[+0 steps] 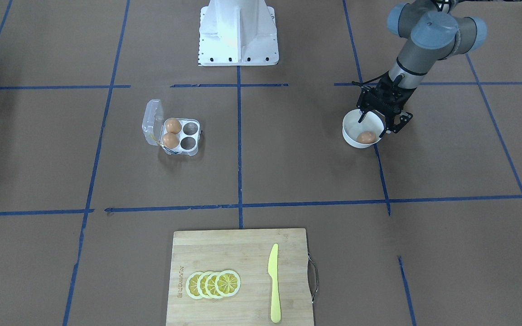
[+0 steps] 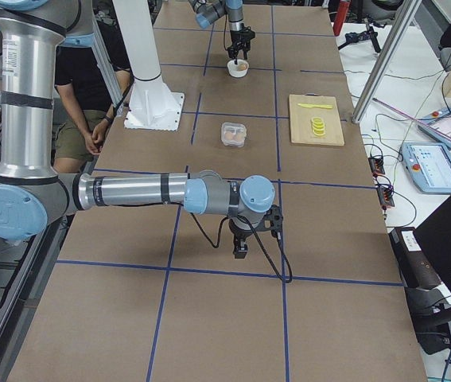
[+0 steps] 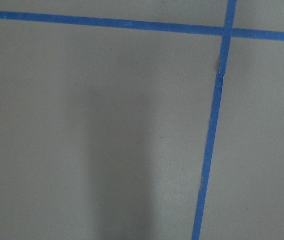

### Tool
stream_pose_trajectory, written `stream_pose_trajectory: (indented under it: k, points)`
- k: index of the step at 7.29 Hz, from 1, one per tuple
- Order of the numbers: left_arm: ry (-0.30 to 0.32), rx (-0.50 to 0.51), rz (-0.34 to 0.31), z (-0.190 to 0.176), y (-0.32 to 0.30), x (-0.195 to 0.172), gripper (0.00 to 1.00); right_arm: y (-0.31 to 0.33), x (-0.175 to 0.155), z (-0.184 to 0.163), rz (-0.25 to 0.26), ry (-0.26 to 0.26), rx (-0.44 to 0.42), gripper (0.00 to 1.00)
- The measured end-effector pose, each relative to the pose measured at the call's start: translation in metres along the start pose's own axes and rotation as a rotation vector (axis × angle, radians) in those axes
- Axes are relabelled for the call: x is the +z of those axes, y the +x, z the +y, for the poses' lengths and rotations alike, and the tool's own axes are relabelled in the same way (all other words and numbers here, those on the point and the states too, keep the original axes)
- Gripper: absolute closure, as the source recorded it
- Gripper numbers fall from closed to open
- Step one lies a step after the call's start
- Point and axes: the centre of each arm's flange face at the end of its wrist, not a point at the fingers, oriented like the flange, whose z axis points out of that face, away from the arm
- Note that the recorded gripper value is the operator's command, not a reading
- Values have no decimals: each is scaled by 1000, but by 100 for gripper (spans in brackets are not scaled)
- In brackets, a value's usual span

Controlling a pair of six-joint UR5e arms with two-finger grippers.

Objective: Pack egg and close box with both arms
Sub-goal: 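Move the left gripper down over the brown egg in the white bowl, then close the left gripper on the brown egg inside the bowl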

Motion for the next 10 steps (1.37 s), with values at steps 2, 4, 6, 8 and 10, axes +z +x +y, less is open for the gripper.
stream_pose_trajectory:
  k: [2,4,6,8,10]
  points:
    - [-29,30,-27,-1,8,9,34,1,1,0,0,-3,3,0]
    - [-53,76,-49,-10,11,9,34,2,2,0,-1,-4,4,0]
    - [-61,96,-51,-17,14,14,35,2,3,0,-1,-6,6,0]
    - [-63,100,-50,-23,15,20,36,3,3,0,0,-7,6,0]
    - [-71,99,-52,-22,14,25,37,3,4,1,-1,-8,7,0]
